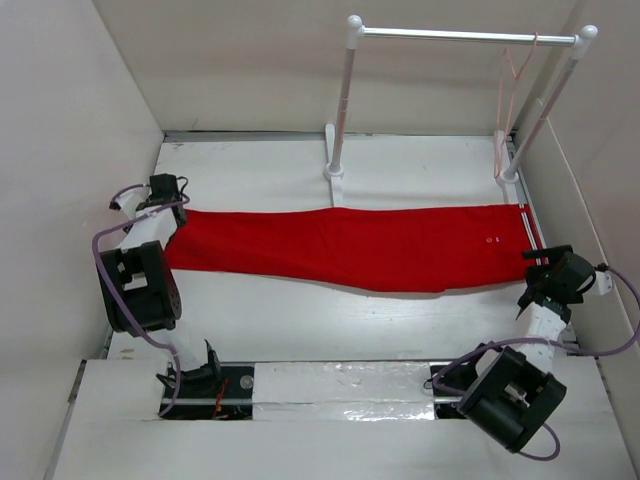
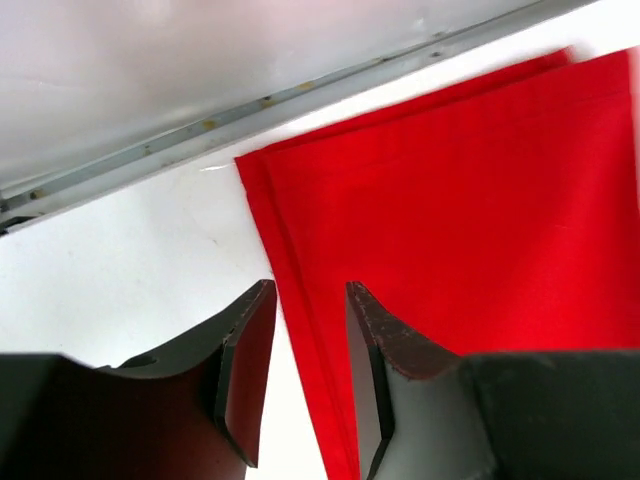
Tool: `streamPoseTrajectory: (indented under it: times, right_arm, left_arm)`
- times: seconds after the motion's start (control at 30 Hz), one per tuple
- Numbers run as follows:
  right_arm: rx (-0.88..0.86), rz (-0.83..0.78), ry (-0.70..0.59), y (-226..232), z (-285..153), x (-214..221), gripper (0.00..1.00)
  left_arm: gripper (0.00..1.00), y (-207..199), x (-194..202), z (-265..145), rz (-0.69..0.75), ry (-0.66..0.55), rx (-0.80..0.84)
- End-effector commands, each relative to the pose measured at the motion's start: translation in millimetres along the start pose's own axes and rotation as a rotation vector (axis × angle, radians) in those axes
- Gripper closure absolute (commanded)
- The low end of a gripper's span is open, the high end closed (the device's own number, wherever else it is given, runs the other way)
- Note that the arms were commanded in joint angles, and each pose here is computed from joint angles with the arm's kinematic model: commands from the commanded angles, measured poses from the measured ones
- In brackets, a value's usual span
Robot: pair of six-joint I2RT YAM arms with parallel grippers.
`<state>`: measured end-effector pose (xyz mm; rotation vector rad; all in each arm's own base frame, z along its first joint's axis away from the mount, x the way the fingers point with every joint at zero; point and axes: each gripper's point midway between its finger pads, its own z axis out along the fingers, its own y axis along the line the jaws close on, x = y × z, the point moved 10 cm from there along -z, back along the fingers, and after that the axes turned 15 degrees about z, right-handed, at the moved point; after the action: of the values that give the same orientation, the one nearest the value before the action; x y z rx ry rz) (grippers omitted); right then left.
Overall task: Place the trousers on the hanger
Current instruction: Fold the trousers at the center of the board.
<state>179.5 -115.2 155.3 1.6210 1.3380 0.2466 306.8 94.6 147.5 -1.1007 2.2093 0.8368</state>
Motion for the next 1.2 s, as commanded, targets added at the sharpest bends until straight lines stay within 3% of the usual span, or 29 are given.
streamPoseTrajectory:
  times: [0.0,0.17,0.33,0.4,0.6,0.7,0.73,0.77,0.8,0.83,0.97,1.07,1.17]
  right_arm:
    - [0.051,-0.044,0.014,-8.3,6.1,0.8,0.04]
    - [0.097,-0.014,0.006,-20.7,17.6,3.9,0.04]
    - [0.112,0.027,0.05,-18.3,30.3,-0.4,0.07]
    - [0.1,0.045,0.074,-16.6,35.3,1.0,0.1]
    - [0.089,0.129,0.143,-12.3,52.0,3.0,0.18]
    - [0.087,0.141,0.155,-11.3,58.0,3.1,0.41]
    - [0.082,0.142,0.158,-11.2,58.4,3.4,0.6]
    - [0.06,0.133,0.152,-10.5,58.1,3.2,0.87]
    - [0.047,0.124,0.148,-9.1,56.7,2.4,0.87]
    - [0.036,0.112,0.142,-7.8,54.7,1.5,1.0]
    - [-0.101,-0.012,0.103,15.1,27.1,0.7,1.0]
    - [-0.316,-0.185,0.092,48.2,-9.8,13.2,1.0]
    - [-0.438,-0.355,0.16,70.3,-40.7,33.1,1.0]
  left_arm:
    - [0.68,8.8,-38.8,-40.8,-0.129,-0.12,0.133]
    - [0.71,-16.4,-41.6,-107.4,-0.127,-0.253,0.494]
    - [0.99,-55.7,-17.4,-183.9,-0.057,-0.305,0.757]
    - [1.0,-72.8,6.6,-213.8,-0.006,-0.316,0.864]
    - [1.0,-96.8,65.5,-241.4,0.067,-0.282,1.0]
    - [1.0,-104.8,102.4,-254.1,0.138,-0.286,1.05]
    - [1.0,-106.6,114.4,-254.0,0.162,-0.29,1.043]
    - [1.0,-109.5,133.6,-259.1,0.208,-0.288,1.062]
    - [1.0,-111.3,142.1,-262.6,0.23,-0.286,1.075]
    - [1.0,-112.0,153.9,-261.3,0.255,-0.283,1.074]
    - [1.0,-111.0,199.5,-263.1,0.347,-0.292,1.092]
    - [1.0,-109.7,218.9,-260.1,0.377,-0.301,1.103]
    - [1.0,-111.0,231.5,-248.6,0.416,-0.304,1.069]
